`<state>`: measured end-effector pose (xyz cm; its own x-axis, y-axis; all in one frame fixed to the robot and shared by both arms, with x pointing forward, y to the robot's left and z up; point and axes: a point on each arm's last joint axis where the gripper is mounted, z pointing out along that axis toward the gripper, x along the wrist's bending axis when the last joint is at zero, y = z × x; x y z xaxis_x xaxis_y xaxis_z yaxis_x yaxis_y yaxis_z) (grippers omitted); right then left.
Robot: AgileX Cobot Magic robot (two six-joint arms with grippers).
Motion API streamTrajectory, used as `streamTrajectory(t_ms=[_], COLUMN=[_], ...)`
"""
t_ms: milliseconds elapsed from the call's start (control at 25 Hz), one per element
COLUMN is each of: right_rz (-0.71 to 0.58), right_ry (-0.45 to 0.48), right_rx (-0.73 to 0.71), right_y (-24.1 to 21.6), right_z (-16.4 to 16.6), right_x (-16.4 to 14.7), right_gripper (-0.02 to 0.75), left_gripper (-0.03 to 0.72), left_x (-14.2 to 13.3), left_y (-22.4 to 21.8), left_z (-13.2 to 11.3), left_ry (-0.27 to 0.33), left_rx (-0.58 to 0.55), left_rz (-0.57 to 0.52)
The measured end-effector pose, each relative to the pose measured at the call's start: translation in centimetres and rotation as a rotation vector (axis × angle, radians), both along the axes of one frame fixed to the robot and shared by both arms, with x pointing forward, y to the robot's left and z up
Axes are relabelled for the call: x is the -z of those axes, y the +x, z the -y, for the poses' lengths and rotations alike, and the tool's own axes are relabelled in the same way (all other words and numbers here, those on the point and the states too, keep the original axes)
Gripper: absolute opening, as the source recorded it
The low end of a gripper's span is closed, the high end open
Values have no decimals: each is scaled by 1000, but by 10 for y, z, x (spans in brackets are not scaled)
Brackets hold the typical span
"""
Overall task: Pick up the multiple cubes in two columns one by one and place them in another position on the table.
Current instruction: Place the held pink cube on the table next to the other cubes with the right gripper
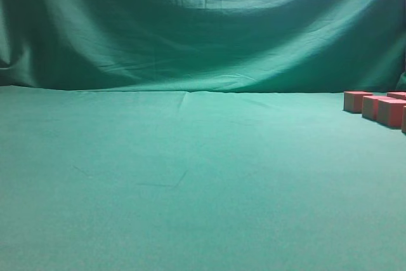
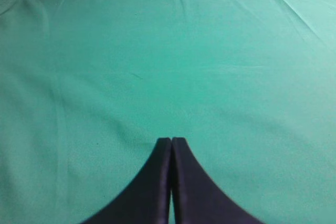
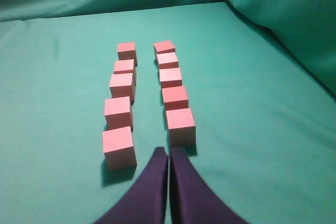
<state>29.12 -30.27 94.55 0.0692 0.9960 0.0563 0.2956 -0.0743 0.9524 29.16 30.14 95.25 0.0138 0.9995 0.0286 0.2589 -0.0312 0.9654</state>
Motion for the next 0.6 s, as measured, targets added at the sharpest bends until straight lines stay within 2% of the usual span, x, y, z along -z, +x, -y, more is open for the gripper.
streamTrajectory(t_ms=[600], right_rz=[0], right_ry=[0], right_rx=[0], right_y=[0], right_z=[0], right_x=[0], right_gripper=[0], left_gripper=[0], left_x=[0], left_y=[0], left_z=[0], left_ry=[0], left_rx=[0], left_rz=[0])
